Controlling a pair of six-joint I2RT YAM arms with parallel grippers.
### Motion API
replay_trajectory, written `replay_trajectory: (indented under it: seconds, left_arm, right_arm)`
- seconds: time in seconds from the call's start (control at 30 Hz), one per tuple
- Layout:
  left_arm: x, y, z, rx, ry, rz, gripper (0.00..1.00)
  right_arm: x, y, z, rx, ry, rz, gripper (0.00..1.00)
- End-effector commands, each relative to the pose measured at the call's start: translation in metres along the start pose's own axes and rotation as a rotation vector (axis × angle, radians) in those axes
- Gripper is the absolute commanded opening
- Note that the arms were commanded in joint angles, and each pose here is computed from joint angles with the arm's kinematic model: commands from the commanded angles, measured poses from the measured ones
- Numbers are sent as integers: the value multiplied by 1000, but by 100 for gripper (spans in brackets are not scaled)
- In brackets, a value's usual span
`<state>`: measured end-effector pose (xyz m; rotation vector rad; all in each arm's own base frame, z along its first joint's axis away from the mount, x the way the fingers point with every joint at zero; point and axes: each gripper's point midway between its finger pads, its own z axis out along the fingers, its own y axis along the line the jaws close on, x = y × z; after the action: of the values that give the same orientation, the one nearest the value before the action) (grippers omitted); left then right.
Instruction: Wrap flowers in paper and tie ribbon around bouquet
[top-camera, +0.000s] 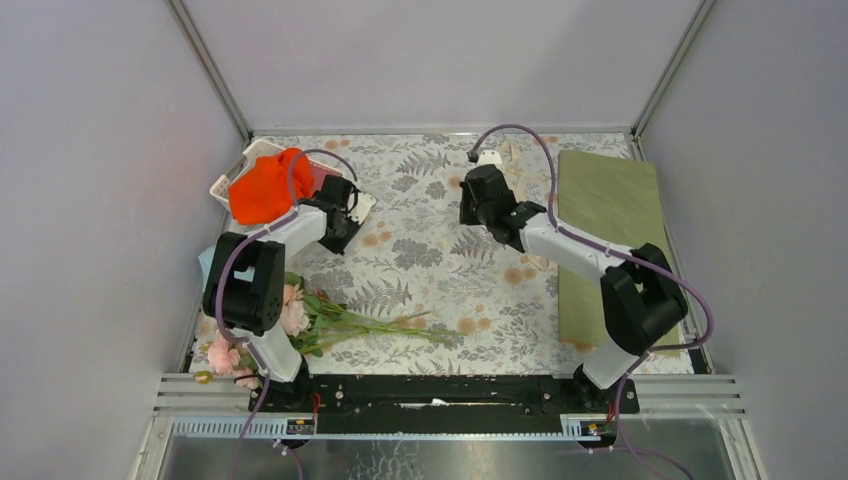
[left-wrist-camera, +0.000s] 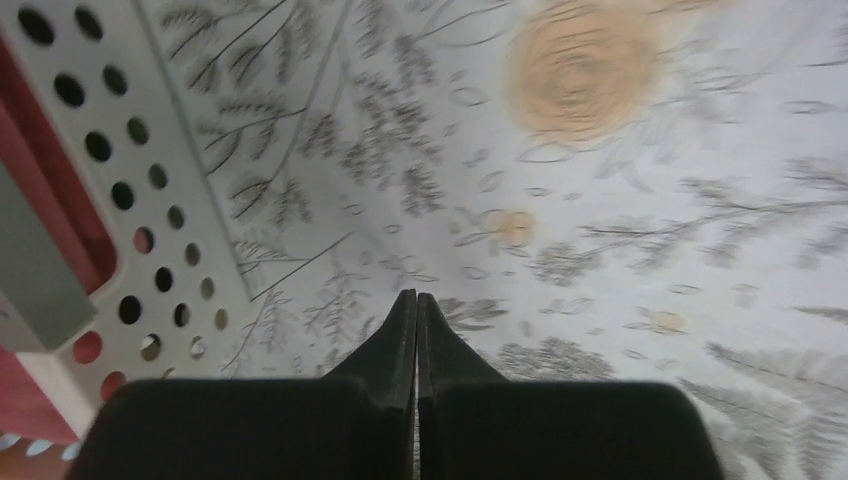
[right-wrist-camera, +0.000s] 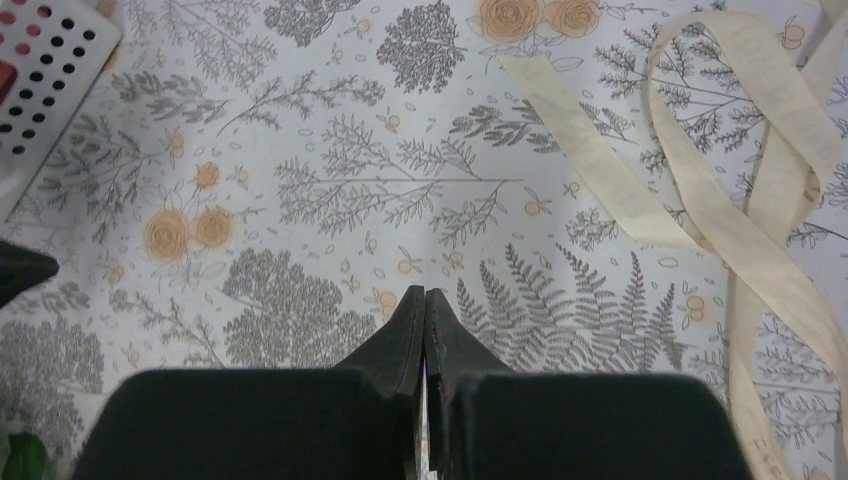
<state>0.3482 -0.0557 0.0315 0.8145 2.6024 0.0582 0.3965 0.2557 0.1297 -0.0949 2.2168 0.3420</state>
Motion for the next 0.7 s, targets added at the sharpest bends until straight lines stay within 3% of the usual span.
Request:
replay_trajectory:
  seconds: [0.0,0.2,0.4,0.53,0.67]
  left_arm:
    - [-8,53,-8,-226,-1,-79,0]
    - [28,18,-48,-73,-7,-36,0]
    - [85,73,-53,-124,62,-187,0]
    - [75,74,-36,-71,18,-191,0]
    - [44,104,-16,-122,-46,-249,0]
  right_arm:
    - [-9,-1,-23,13,-79,-46,0]
    - [3,-7,-27,21,-49,-58,0]
    - [6,-1,-25,-7,-17,-67,0]
    - [5,0,-25,-9,-15,-74,0]
    - [4,-5,-30,5,-23,-87,0]
